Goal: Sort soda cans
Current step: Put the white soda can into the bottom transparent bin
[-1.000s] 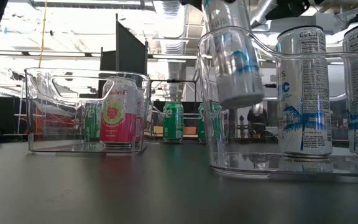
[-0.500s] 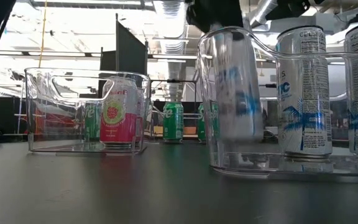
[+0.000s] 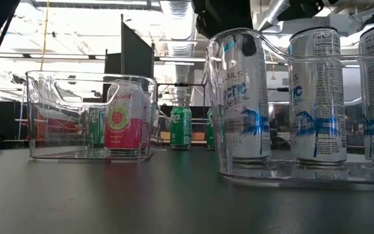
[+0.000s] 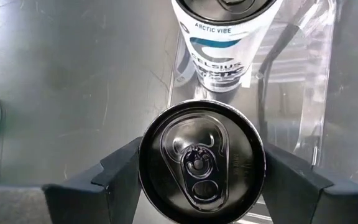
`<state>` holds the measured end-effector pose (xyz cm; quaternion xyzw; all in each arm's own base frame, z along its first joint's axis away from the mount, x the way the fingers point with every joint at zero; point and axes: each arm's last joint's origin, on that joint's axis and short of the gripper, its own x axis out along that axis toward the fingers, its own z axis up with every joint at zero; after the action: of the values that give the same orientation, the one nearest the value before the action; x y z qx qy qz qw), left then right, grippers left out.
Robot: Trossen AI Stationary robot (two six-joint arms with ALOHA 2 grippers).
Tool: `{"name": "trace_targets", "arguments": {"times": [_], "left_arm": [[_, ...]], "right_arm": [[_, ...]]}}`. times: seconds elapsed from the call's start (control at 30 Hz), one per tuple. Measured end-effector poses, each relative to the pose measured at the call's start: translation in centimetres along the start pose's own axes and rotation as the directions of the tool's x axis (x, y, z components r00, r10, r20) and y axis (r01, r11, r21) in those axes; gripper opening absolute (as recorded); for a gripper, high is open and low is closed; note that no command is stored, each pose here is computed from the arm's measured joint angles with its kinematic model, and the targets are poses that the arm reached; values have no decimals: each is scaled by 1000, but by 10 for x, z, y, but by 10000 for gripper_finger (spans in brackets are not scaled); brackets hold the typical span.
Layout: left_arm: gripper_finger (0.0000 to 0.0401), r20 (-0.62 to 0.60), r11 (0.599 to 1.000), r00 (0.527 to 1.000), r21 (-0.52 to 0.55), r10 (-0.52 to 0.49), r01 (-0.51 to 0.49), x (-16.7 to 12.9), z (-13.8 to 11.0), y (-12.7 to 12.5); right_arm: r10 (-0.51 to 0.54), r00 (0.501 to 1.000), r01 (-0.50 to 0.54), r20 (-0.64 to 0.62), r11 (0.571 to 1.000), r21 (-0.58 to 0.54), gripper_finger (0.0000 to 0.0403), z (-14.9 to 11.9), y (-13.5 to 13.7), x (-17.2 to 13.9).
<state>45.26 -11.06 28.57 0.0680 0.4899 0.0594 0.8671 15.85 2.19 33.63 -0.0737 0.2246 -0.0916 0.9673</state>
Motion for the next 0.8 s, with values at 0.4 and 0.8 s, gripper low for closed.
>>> {"name": "trace_targets", "arguments": {"times": [0.4, 0.8], "left_arm": [[298, 9, 1000, 1000, 5, -5, 5, 1, 1, 0], [318, 45, 1000, 999, -6, -4, 4, 1, 4, 0]], "right_arm": [[3, 1000, -3, 0, 1000, 1, 379, 0, 0, 0], [4, 1000, -4, -1, 1000, 0, 379, 0, 0, 0]]}}
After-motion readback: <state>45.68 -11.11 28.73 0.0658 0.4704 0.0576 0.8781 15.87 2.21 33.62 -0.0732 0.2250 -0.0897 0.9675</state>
